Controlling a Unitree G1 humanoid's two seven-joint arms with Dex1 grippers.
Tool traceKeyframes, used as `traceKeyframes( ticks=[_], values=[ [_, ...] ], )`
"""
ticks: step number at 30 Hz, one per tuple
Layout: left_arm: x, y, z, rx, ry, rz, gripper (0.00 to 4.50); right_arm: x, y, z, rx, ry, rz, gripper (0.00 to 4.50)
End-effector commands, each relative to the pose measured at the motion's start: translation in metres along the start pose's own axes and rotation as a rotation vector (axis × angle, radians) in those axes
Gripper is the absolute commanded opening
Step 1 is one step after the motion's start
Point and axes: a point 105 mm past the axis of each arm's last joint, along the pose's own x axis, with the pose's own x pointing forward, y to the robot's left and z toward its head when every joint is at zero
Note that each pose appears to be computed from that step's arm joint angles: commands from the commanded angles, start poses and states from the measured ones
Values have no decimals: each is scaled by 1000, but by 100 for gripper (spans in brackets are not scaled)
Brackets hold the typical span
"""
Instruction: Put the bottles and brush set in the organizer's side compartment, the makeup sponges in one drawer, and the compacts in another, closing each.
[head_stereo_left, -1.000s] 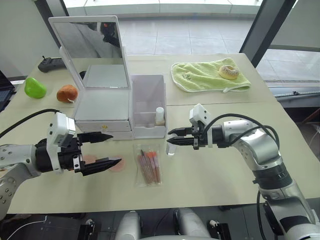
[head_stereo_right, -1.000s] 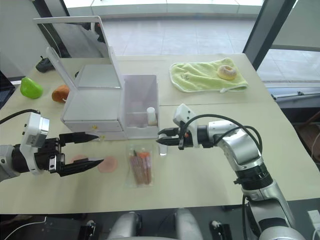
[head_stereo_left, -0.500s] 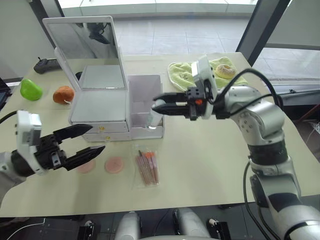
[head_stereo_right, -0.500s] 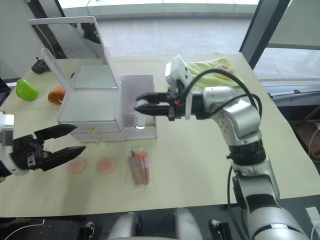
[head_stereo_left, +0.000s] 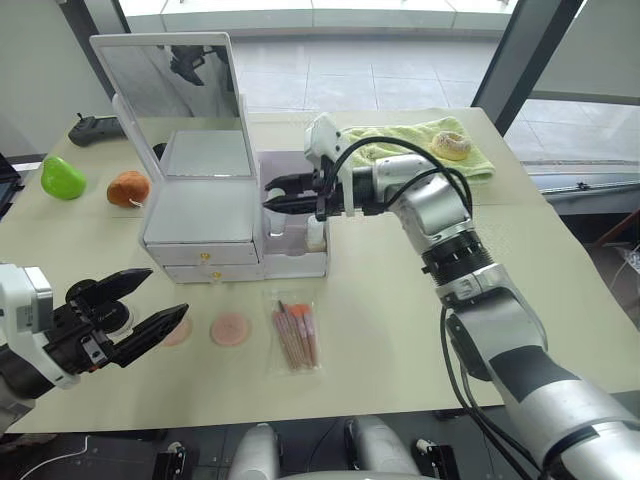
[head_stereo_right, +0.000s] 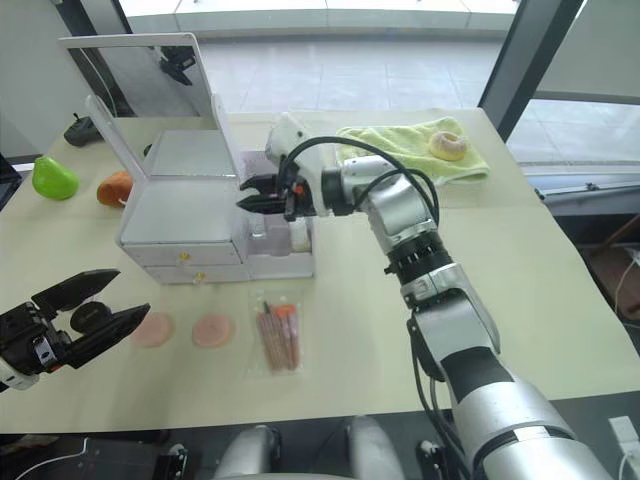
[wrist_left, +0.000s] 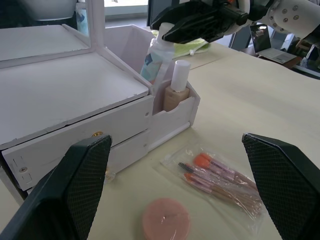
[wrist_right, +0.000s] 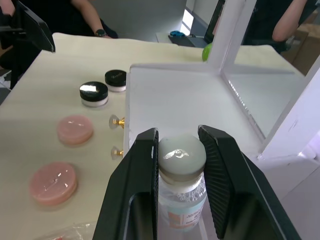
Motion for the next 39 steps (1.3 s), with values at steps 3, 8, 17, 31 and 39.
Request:
traceKeyframes(
  ticks=[3,8,17,31,39],
  values=[
    [5,-2,13,60,-41,7,450,9,-5,2,-70,37,7,90],
    [10,-1,15,73,-45,2,450,14,-8,-11,-29,75,1,90],
    [4,20,14,106,-22,43,450,12,-9,-3,-20,52,11,228],
    [-54,96,10,211,-67,391,450,-119,-44,34,-55,-95,-314,445],
    [-112,142,-15,124,-94,636,450,-247,-46,-9,12,14,-698,445]
  ],
)
